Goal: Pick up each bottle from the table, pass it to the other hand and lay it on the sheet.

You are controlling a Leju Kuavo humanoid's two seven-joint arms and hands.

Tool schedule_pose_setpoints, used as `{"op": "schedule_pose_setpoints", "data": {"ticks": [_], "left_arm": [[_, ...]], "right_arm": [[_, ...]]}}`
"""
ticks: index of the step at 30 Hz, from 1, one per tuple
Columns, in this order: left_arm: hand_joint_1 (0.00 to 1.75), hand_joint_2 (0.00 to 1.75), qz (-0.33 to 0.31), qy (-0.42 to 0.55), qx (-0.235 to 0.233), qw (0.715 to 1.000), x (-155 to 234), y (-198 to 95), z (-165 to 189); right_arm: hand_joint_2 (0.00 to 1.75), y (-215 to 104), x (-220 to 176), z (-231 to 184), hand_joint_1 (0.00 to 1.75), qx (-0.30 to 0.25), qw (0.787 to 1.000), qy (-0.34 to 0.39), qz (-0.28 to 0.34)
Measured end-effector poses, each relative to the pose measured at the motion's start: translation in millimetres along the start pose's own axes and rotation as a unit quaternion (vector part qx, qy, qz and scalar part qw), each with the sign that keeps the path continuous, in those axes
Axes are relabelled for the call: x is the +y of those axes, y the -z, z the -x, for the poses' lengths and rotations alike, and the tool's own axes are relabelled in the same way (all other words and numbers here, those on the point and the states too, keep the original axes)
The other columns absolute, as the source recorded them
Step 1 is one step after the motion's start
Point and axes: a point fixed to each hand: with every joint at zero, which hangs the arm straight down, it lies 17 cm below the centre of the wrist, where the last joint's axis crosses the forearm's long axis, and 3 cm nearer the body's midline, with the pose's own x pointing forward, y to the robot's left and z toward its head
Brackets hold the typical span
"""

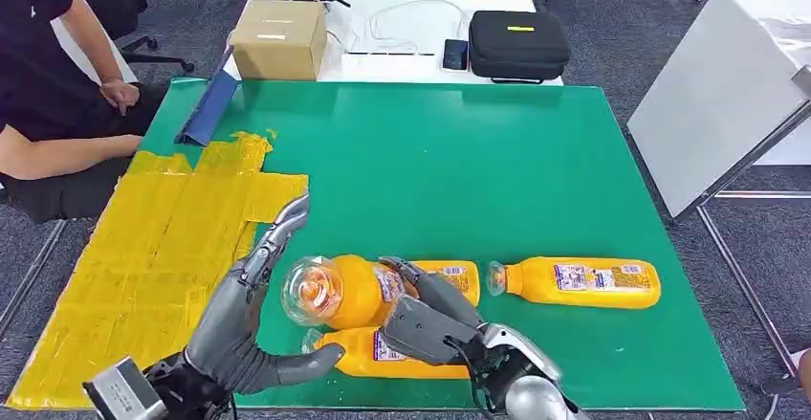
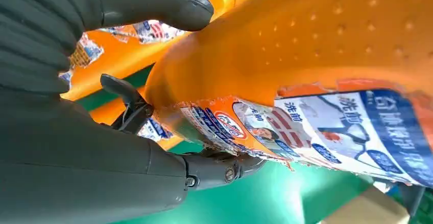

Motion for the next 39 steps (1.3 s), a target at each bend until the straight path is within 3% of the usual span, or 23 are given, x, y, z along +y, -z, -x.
{"op": "schedule_pose_setpoints", "data": {"ticks": [21, 39], "left_arm": [[0.00, 1.75, 0.004, -0.074, 0.029, 0.997, -9.4, -9.0, -2.1], [0.00, 1.75, 0.003, -0.073, 0.028, 0.997, -11.7, -10.6, -4.0]], "right_arm": [[1.75, -1.0, 22.0, 1.5, 1.75, 0.000, 0.999, -0.021, -0.032], [1.75, 2.2, 11.8, -2.7, 1.75, -0.008, 1.000, -0.027, -0.003]]}}
